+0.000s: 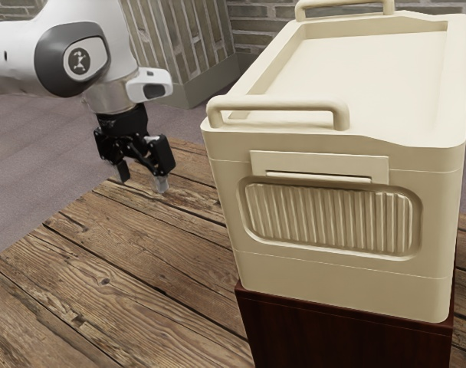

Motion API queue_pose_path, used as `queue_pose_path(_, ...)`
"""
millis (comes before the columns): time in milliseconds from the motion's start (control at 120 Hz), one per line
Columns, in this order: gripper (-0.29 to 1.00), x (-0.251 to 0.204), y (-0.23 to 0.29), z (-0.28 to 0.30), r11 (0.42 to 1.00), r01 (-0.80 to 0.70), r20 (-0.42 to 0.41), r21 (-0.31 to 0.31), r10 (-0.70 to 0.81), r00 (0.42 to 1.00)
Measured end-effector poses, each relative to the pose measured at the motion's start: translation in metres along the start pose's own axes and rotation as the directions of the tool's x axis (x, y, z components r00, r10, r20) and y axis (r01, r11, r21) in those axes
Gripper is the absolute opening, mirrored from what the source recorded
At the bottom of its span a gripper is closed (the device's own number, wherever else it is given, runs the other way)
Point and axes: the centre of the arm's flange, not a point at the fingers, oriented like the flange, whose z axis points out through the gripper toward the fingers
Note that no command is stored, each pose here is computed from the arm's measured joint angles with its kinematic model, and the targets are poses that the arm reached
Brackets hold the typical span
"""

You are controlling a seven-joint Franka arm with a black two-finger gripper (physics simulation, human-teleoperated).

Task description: Pull the drawer handle with one arm to open the drawer

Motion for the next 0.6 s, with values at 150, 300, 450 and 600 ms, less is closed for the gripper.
queue_pose_path(150, 0.7, 0.001, 0.024, 0.0, 0.999, -0.053, 0.002, -0.003, 0.053, 0.999)
queue_pose_path(300, 0.7, -0.003, 0.012, -0.022, 0.999, -0.041, -0.036, -0.004, 0.041, 0.999)
queue_pose_path(450, 0.7, -0.014, 0.01, -0.087, 0.999, -0.04, -0.157, 0.006, 0.041, 0.987)
queue_pose_path(600, 0.7, 0.004, 0.05, -0.072, 0.994, -0.105, -0.154, -0.022, 0.101, 0.983)
